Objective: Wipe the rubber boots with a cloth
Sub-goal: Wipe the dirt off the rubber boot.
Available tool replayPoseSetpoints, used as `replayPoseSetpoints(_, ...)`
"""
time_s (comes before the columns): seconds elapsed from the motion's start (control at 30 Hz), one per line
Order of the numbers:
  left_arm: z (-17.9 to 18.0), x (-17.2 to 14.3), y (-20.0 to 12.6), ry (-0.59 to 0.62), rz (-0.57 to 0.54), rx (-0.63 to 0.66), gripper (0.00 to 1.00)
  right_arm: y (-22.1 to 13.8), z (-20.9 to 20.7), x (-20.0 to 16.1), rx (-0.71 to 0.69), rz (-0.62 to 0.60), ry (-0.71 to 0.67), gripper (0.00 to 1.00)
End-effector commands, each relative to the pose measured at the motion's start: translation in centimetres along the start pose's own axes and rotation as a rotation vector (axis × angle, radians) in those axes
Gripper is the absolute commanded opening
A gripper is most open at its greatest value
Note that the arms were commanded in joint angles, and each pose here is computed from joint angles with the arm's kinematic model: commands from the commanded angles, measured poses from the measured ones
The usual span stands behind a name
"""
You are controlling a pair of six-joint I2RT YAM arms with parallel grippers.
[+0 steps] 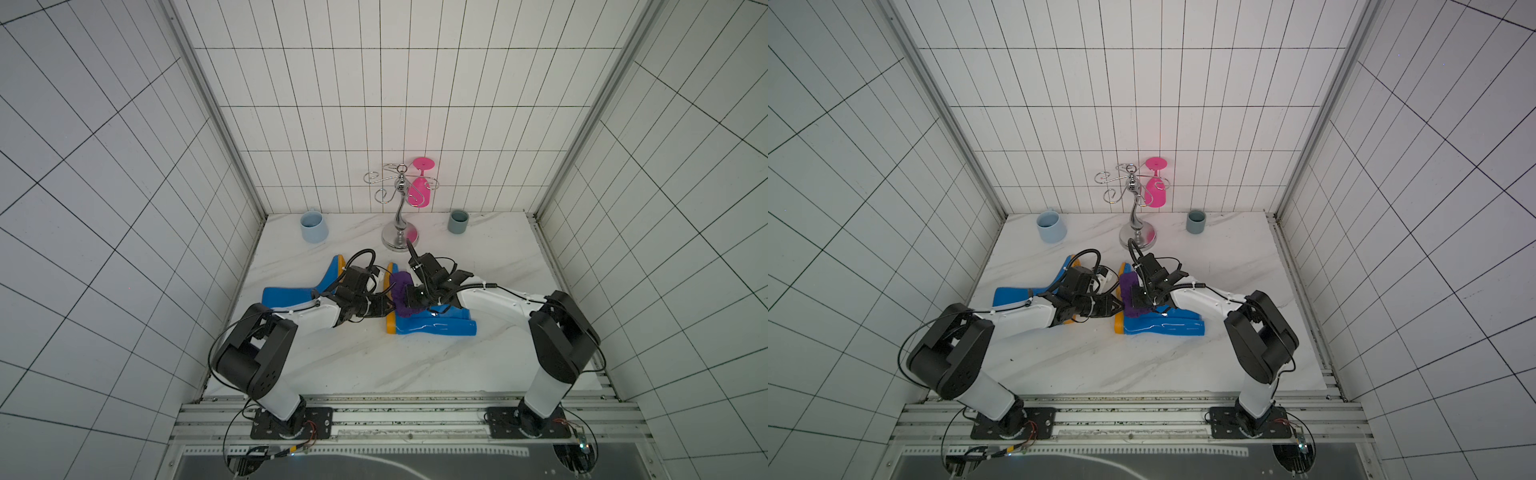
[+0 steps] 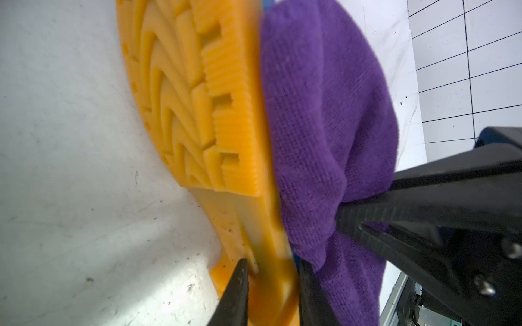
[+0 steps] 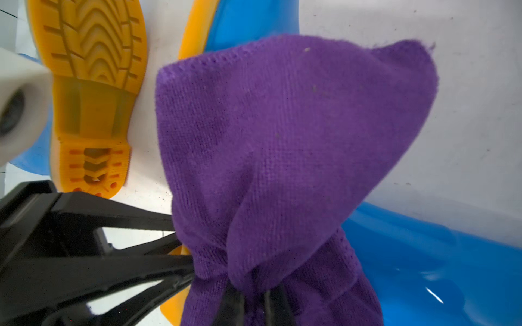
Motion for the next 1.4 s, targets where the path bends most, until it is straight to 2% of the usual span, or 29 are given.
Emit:
replayPoseSetpoints(0.0,1.6,-3.0,1.0,-0.058,0.1,0.042,0.06,-0.9,-0.7,-0.2,-0.084,0.036,-0.047,0.0)
replayPoseSetpoints(0.17,1.7,-3.0,0.9,-0.059,0.1,0.037,0.06,-1.5,-5.6,-2.4,-0.199,0.059,-0.005,0.0)
replayPoseSetpoints(0.63,2.3,-3.4,1.2,-0.071,0.125,0.026,0.06,-7.0,-18.8,-2.6,-0.453,-0.021,0.206,0.0)
replayPoseSetpoints(0.7,2.2,-3.4,1.2,-0.07,0.124,0.024,0.06,-7.5,-19.5,-2.2,-0.45,-0.035,0.224,0.0)
replayPoseSetpoints(0.83,2.3,-3.4,1.3,-0.072,0.13,0.022,0.06,-7.9,-16.6,0.3,-0.345,-0.081,0.19,0.0)
replayPoseSetpoints(0.97,2.3,-3.4,1.4,-0.073,0.13,0.026,0.06,-8.9,-10.3,3.0,-0.232,-0.149,0.088,0.0)
replayPoseSetpoints(1.07,2.4,-3.4,1.4,-0.072,0.128,0.027,0.06,-9.0,-5.6,3.5,-0.144,-0.158,0.034,0.0)
replayPoseSetpoints(1.2,2.5,-3.5,1.4,-0.075,0.13,0.03,0.06,-7.8,-0.7,2.1,-0.046,-0.121,-0.025,0.0)
replayPoseSetpoints(1.37,2.4,-3.4,1.4,-0.073,0.129,0.03,0.06,-4.8,1.9,-1.2,-0.02,-0.034,-0.081,0.0)
Point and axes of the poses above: each gripper's point midway between its finger pads, its own y axis out along the fingers, its own z axis along the line the jaws close on, x = y × z, the point moved 2 cm from there along -y, back along the fingers, and after that the axes turned 11 degrees about y, right-handed, at the moved point
